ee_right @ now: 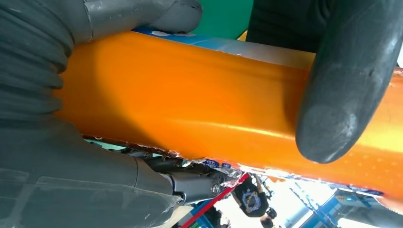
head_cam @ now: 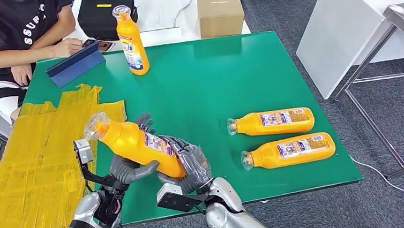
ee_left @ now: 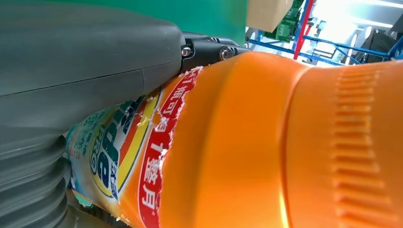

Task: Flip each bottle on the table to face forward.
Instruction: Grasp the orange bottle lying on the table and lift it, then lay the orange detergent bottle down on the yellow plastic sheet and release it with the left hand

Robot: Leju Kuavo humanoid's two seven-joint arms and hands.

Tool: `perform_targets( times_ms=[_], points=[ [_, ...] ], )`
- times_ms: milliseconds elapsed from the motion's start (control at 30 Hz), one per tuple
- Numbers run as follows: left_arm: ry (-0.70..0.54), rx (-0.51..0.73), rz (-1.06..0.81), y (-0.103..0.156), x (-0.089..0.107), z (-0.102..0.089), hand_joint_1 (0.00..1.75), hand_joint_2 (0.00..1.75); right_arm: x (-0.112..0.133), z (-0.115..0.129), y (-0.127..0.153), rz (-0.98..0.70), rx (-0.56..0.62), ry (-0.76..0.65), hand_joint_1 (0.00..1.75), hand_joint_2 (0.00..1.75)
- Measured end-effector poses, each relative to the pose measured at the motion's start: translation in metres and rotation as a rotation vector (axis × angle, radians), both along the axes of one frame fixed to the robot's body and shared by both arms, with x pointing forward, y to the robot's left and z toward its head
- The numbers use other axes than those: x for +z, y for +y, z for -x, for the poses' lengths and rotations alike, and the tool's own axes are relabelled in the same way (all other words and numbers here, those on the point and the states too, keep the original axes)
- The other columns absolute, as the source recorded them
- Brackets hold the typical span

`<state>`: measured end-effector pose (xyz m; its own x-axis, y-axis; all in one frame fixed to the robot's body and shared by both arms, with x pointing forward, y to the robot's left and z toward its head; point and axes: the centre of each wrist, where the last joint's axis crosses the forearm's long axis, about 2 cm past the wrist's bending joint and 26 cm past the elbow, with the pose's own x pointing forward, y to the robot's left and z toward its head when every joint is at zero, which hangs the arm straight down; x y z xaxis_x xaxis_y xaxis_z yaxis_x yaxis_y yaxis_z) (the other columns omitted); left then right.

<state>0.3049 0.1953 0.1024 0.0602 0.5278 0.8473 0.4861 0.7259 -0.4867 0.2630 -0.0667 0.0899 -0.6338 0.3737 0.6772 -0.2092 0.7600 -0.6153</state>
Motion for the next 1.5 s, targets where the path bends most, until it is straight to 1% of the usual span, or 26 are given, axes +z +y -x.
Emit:
perform_targets(
  times_ms=[300,700,733,833,867,1200,1500],
  points=[
    [0.018,-0.011,0.037,0.000,-0.005,0.003,0.00,1.75,-0.007,-0.003,0.004,0.124,-0.028,-0.076,1.75,1.75],
    [0.039,0.001,0.053,0.003,-0.011,0.007,0.00,1.75,-0.013,-0.005,0.007,0.178,-0.010,-0.067,1.75,1.75],
    [0.039,0.002,0.053,0.003,-0.012,0.007,0.41,1.75,-0.013,-0.005,0.007,0.178,-0.010,-0.067,1.75,1.75],
    [0.041,0.005,0.056,0.003,-0.012,0.007,1.71,1.75,-0.013,-0.005,0.007,0.180,-0.009,-0.065,1.75,1.75],
    [0.043,0.009,0.058,0.003,-0.012,0.008,1.75,1.75,-0.013,-0.005,0.008,0.180,-0.010,-0.064,1.75,1.75],
    [0.069,0.047,0.074,0.003,-0.014,0.009,1.75,1.75,-0.013,-0.005,0.008,0.183,-0.013,-0.062,1.75,1.75],
    [0.082,0.074,0.089,0.000,-0.011,0.007,1.75,1.75,-0.011,-0.002,0.008,0.132,-0.040,-0.067,1.74,1.75]
  ],
)
